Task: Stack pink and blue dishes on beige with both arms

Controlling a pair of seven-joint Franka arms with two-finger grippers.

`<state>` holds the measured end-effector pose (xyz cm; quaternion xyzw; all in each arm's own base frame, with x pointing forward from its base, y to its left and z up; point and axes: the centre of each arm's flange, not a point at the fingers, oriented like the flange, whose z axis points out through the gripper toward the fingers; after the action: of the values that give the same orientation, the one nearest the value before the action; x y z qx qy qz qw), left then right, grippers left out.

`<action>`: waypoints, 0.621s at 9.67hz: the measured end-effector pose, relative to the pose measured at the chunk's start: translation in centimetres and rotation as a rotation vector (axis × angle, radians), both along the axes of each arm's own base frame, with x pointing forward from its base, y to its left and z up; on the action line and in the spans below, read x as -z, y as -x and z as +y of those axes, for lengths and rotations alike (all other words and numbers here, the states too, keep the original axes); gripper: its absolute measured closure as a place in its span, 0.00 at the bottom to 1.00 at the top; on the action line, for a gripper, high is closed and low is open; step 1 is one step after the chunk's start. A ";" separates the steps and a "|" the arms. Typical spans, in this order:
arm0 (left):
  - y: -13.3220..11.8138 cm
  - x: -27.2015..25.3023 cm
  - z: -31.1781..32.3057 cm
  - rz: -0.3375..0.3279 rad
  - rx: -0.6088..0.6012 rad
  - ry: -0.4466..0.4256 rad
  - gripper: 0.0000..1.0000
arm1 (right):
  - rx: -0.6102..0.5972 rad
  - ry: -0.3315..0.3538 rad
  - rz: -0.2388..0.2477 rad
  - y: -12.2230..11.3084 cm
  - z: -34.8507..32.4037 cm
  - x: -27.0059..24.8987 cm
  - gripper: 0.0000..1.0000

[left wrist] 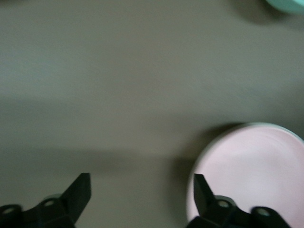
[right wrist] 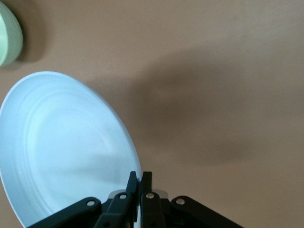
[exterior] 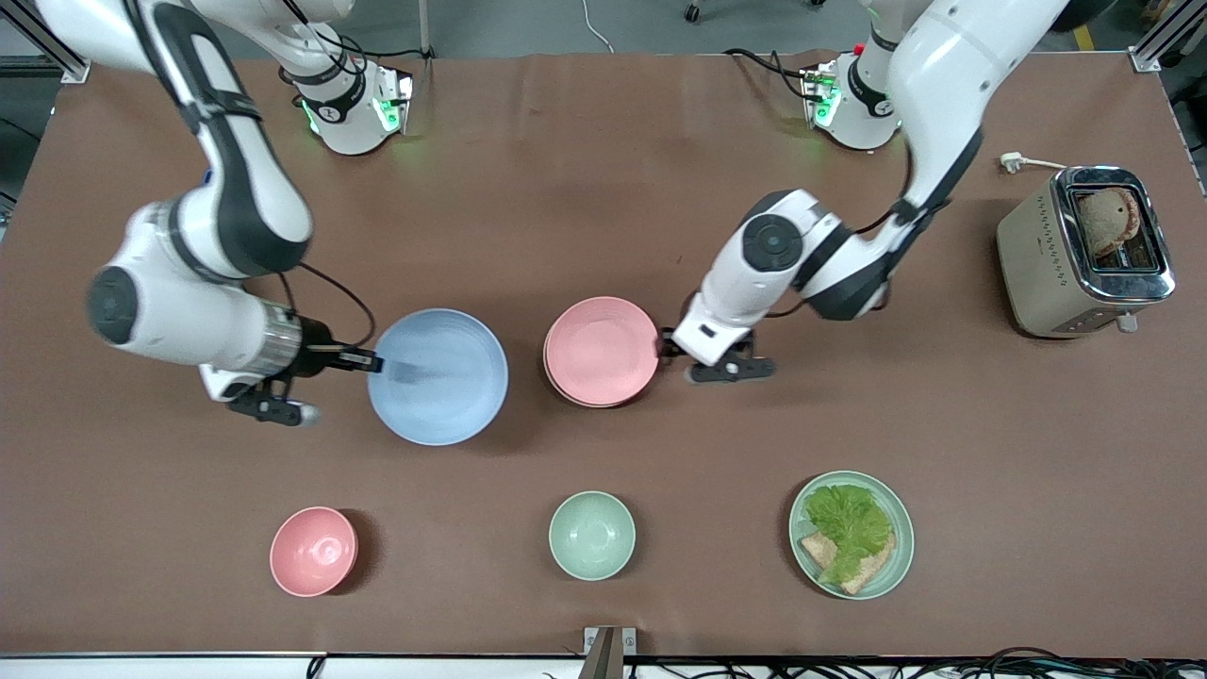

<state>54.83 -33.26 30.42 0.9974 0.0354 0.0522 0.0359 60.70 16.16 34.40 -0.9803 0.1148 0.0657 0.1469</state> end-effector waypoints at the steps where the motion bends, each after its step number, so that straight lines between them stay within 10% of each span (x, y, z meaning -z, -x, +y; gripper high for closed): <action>1: -0.9 -2.4 3.5 -0.030 0.031 -0.066 0.00 | -0.005 -0.006 -0.009 0.8 1.9 1.5 0.96; 6: -3.7 -17.4 23.3 -0.039 0.161 -0.111 0.00 | 0.029 -0.066 0.024 4.7 14.1 7.2 0.96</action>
<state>58.52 -10.00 47.86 0.9962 -0.0486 0.0704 -0.0148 55.96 30.23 27.19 -0.9722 0.1287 0.0792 0.1787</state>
